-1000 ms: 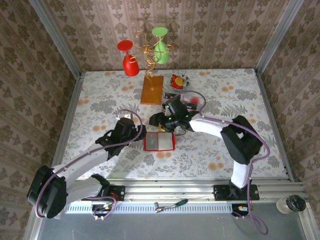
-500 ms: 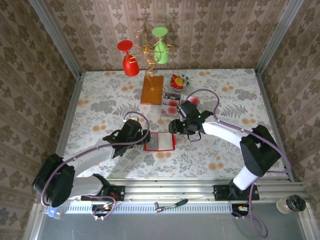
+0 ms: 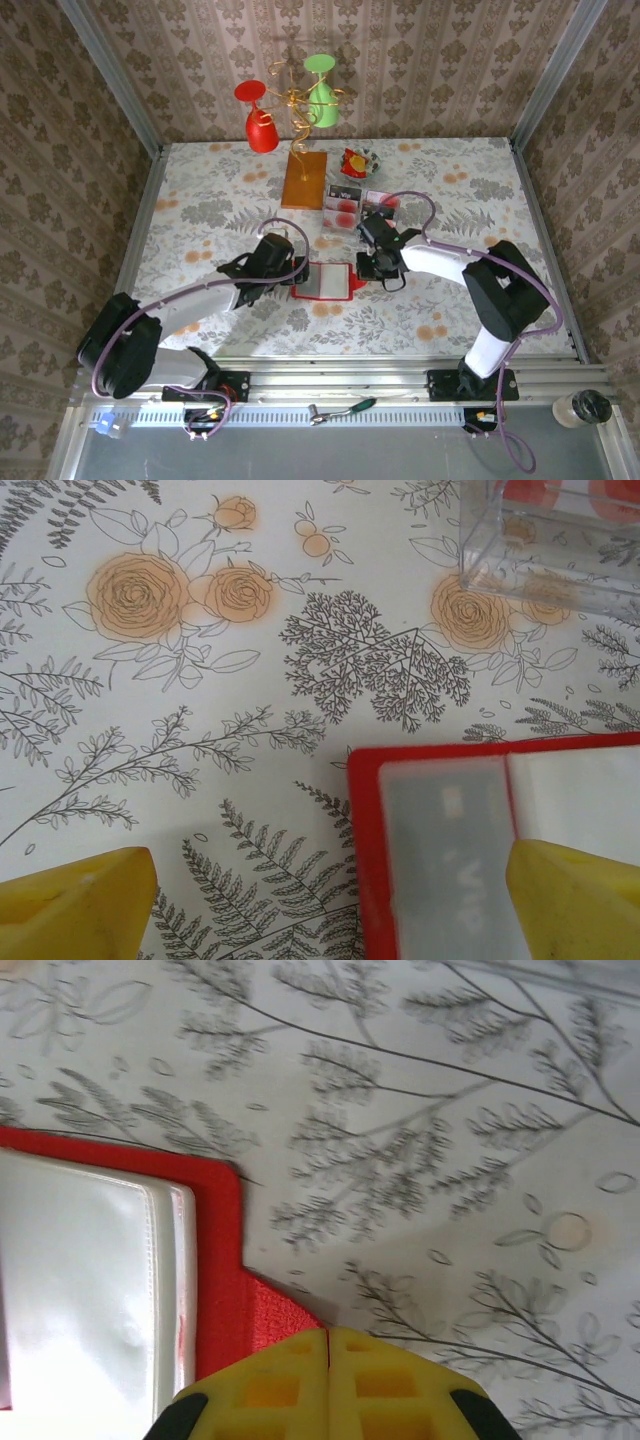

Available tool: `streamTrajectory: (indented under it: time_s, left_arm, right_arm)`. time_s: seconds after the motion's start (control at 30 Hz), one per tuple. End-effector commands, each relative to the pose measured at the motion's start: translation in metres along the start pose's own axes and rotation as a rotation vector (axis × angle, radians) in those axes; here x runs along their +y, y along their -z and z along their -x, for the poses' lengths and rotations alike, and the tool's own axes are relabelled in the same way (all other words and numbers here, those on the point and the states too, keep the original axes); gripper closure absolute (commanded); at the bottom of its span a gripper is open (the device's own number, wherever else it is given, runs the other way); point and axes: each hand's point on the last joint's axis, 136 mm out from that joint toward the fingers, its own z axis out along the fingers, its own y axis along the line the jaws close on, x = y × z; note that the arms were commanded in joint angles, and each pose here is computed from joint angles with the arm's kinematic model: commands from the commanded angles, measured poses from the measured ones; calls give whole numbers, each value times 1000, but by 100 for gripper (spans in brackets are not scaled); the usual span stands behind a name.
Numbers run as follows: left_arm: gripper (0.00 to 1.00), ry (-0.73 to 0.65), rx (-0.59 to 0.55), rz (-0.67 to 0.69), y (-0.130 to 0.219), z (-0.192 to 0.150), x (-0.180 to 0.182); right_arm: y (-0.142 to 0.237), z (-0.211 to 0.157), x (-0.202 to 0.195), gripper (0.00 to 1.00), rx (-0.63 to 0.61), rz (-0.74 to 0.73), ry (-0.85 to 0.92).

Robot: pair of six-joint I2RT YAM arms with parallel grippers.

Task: Put the credit cards into the card holder
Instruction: Move the card holder to the center of the table, then pick up the credit card from the storage box.

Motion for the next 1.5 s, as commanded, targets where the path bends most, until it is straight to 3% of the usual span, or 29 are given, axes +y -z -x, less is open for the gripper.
streamTrajectory:
  time_s: [0.0, 0.13, 0.23, 0.3, 0.4, 0.63, 1.0, 1.47]
  left_arm:
    - [8, -17, -20, -8, 0, 9, -8]
    - [8, -20, -15, -12, -3, 8, -11]
    - [8, -25, -13, -14, -4, 9, -13]
    - [8, -24, -17, -17, -3, 10, -14]
    - [6, -24, -21, -18, -2, 13, -15]
    - [0, -25, -37, 3, 5, 19, -12]
    - [0, -18, -46, 23, 13, 19, -5]
    - [0, -8, -51, 16, 13, 21, -7]
  right_arm:
    - [12, 5, -13, 100, -46, -23, -5]
    - [19, 2, -19, 99, -47, -26, -11]
    - [37, 10, -12, 68, -76, 18, -9]
    - [58, 22, -5, 54, -114, 41, 9]
    - [90, 48, -1, 44, -186, 33, 49]
    - [112, 101, -27, 38, -316, -203, 193]
    - [88, 122, -3, 37, -246, -121, 403]
    - [43, 130, -23, 60, -82, -330, 576]
